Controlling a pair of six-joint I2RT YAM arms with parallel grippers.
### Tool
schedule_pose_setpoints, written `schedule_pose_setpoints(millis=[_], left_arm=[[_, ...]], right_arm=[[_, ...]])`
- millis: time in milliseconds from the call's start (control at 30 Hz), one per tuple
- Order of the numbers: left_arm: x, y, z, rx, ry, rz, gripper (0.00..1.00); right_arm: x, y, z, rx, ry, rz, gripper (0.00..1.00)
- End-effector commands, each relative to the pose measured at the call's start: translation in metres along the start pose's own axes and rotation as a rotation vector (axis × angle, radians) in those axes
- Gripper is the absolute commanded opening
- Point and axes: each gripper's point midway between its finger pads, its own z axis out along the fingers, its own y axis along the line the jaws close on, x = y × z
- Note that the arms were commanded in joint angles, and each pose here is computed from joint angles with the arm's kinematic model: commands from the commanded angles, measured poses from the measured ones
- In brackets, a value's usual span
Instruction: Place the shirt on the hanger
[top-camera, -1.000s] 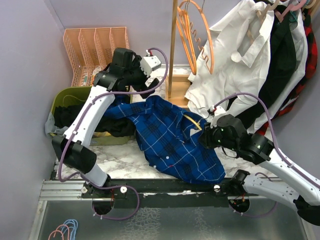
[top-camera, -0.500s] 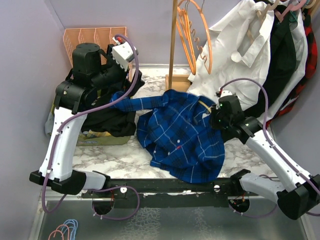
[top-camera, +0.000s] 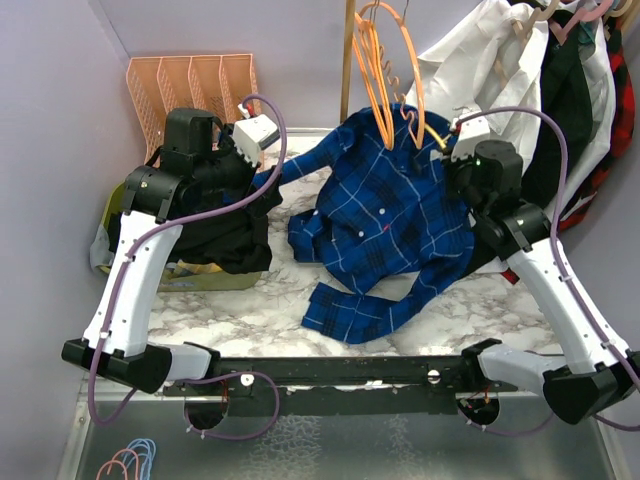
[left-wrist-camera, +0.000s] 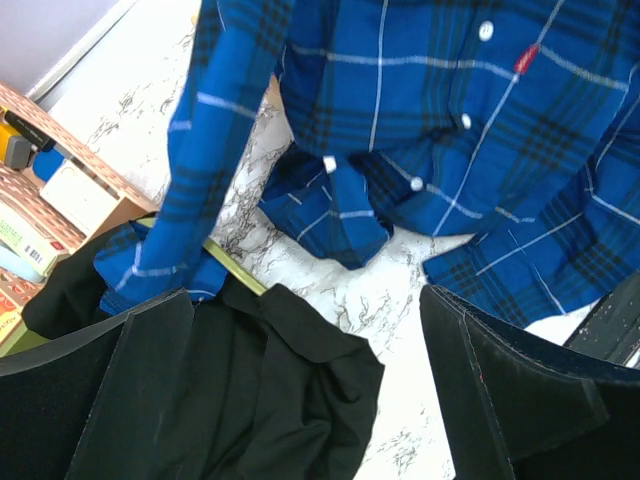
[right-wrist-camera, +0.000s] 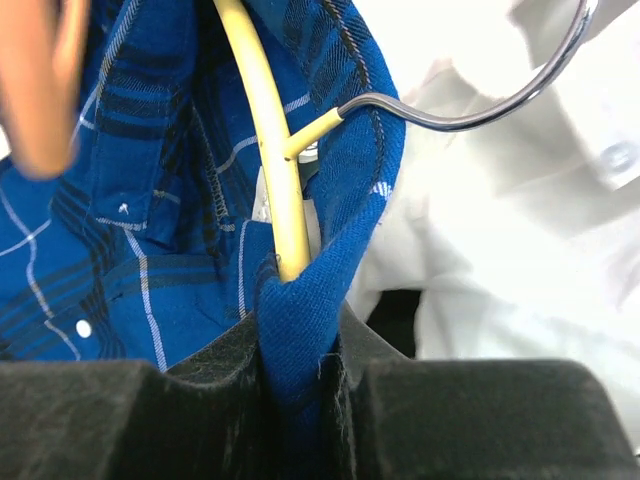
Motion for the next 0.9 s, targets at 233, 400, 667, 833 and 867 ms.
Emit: schedule_pose_setpoints(millis=[233, 400, 667, 833, 867], left_arm=[[0.0, -0.002, 0.002, 0.013, 0.01, 0.015, 0.99], [0.0, -0.001, 0.005, 0.015, 0.015, 0.013, 0.99], [0.003, 0.0, 0.013, 0.025, 0.035, 0.004, 0.99], [0.006, 0.002, 0.016, 0.022, 0.044, 0.001, 0.99], [0.008, 0.003, 0.017, 0.02, 0.049, -0.001, 0.99]], right_arm=[[-0.11, -0.079, 0.011, 0.283, -0.223, -0.206, 0.01], [-0.155, -0.108, 0.015, 0.354, -0.285, -0.227, 0.01], [-0.206, -0.134, 0.034, 0.437, -0.356, -0.245, 0.01], [-0.227, -0.149, 0.038, 0.53, -0.383, -0.296, 0.01], [-0.23, -0.152, 0.038, 0.549, -0.389, -0.301, 0.01]])
